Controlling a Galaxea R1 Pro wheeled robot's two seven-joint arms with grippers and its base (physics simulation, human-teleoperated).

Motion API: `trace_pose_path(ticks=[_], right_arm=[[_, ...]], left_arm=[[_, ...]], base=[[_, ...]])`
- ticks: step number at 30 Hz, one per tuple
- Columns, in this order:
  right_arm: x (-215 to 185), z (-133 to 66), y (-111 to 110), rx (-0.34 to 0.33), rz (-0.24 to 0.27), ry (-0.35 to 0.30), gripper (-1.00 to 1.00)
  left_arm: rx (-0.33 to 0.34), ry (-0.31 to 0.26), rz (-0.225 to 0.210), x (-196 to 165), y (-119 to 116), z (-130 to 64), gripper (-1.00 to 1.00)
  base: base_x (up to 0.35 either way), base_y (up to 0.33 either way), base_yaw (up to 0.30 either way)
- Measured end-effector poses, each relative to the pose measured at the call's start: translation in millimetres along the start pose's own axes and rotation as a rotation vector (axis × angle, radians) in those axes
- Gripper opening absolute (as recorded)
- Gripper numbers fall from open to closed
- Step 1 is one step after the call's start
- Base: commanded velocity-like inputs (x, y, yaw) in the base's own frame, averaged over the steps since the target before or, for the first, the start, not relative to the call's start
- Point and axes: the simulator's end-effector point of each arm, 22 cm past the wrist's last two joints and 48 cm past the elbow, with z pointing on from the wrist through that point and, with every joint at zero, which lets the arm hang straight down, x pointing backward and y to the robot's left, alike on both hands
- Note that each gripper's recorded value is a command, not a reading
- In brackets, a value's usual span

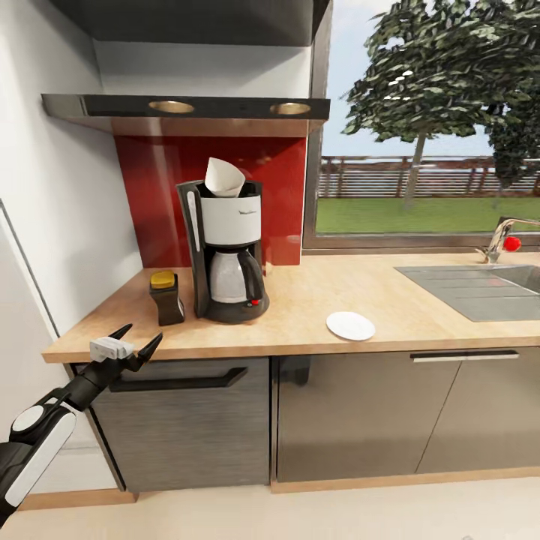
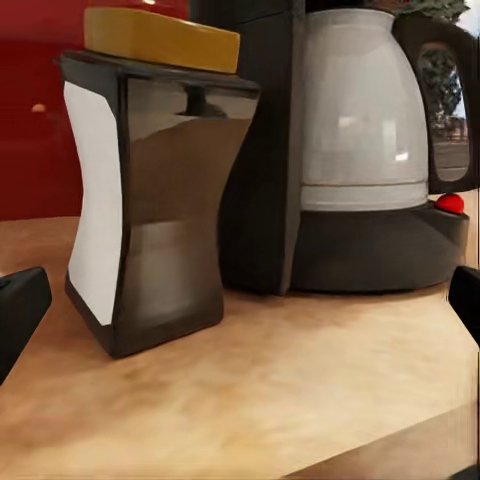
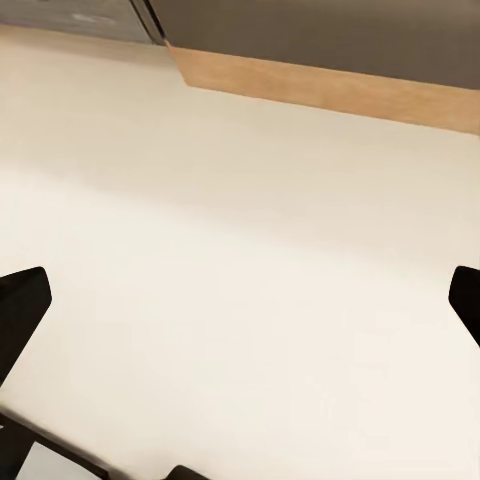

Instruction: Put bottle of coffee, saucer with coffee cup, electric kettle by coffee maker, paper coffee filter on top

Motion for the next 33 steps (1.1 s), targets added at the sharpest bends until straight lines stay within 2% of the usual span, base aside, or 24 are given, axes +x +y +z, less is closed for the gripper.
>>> trace_pose_path(ticks=[3, 5, 7, 8, 9, 10, 13, 16, 17, 18, 20, 23, 24, 25, 27, 28, 29, 31, 33], right_arm=[[-0.4, -0.4, -1.1, 0.002, 0.001, -0.001, 1.00], [-0.4, -0.9, -2.0, 0.003, 0.001, -0.001, 1.00], [-0.4, -1.3, -2.9, 0.004, 0.001, -0.001, 1.00], [-0.5, -1.8, -3.8, 0.006, 0.000, -0.001, 1.00], [-0.5, -2.0, -4.1, 0.005, 0.000, -0.001, 1.00], [-0.7, -2.5, -4.3, 0.003, -0.001, -0.001, 1.00], [6.5, -7.0, -7.9, -0.009, 0.002, 0.011, 1.00], [11.3, -11.8, -11.0, -0.025, -0.005, 0.005, 1.00], [13.9, -15.8, -11.7, -0.043, -0.015, -0.003, 1.00], [22.9, -24.5, -12.5, -0.081, -0.025, -0.003, 1.00], [27.8, -28.4, -14.3, -0.091, -0.026, 0.002, 1.00], [35.2, -34.1, -17.6, -0.100, -0.027, 0.011, 1.00], [36.0, -34.7, -18.2, -0.100, -0.027, 0.012, 1.00], [38.7, -36.7, -20.6, -0.097, -0.026, 0.017, 1.00], [40.1, -38.0, -23.8, -0.089, -0.022, 0.019, 1.00], [41.3, -39.3, -27.3, -0.080, -0.018, 0.020, 1.00], [43.9, -42.2, -34.6, -0.061, -0.009, 0.023, 1.00], [45.1, -45.6, -43.6, -0.036, 0.006, 0.021, 1.00], [42.0, -50.1, -57.3, 0.002, 0.035, 0.002, 1.00]], left_arm=[[0.027, -0.009, 0.002, -4.5, -7.2, 0.8, 1.00], [0.085, -0.011, 0.001, -5.7, -20.6, 0.4, 1.00], [0.180, -0.007, -0.003, -4.3, -41.5, -2.5, 1.00], [0.258, 0.001, -0.008, -1.4, -57.9, -6.5, 1.00], [0.297, 0.006, -0.013, 0.7, -66.0, -9.0, 1.00], [0.366, 0.019, -0.028, 5.8, -81.4, -13.8, 1.00], [0.594, 0.066, -0.116, 20.2, -135.6, -34.6, 1.00], [0.692, 0.096, -0.173, 31.0, -157.2, -50.2, 1.00], [0.739, 0.121, -0.215, 41.8, -166.5, -61.6, 1.00], [0.800, 0.164, -0.310, 66.8, -179.0, -80.7, 1.00], [0.818, 0.193, -0.373, 83.9, -183.1, -91.6, 1.00], [0.829, 0.270, -0.532, 132.6, -187.4, -125.2, 1.00], [0.823, 0.283, -0.555, 141.5, -186.7, -131.5, 1.00], [0.810, 0.321, -0.618, 169.1, -186.2, -156.8, 1.00], [0.755, 0.396, -0.719, 206.0, -183.6, -192.9, 1.00], [0.702, 0.445, -0.769, 227.1, -182.0, -212.2, 1.00], [0.633, 0.505, -0.837, 251.2, -184.4, -237.1, 1.00], [0.575, 0.557, -0.892, 269.0, -187.6, -259.4, 1.00], [0.537, 0.588, -0.928, 279.0, -190.6, -274.0, 1.00]], base=[[-0.006, 0.000, 0.000], [-0.002, 0.000, 0.000], [-0.001, 0.000, 0.000], [0.000, 0.000, 0.000], [0.000, 0.000, 0.000], [0.000, 0.000, 0.000], [0.000, 0.000, 0.000], [0.000, 0.000, 0.000], [0.000, 0.000, 0.000], [0.000, 0.000, 0.000], [0.000, 0.000, 0.000], [0.000, 0.000, 0.000], [0.000, 0.000, 0.000], [0.000, 0.000, 0.000], [0.000, 0.000, 0.000], [0.000, 0.000, 0.000], [0.000, 0.000, 0.000], [0.000, 0.000, 0.000], [0.000, 0.000, 0.000]])
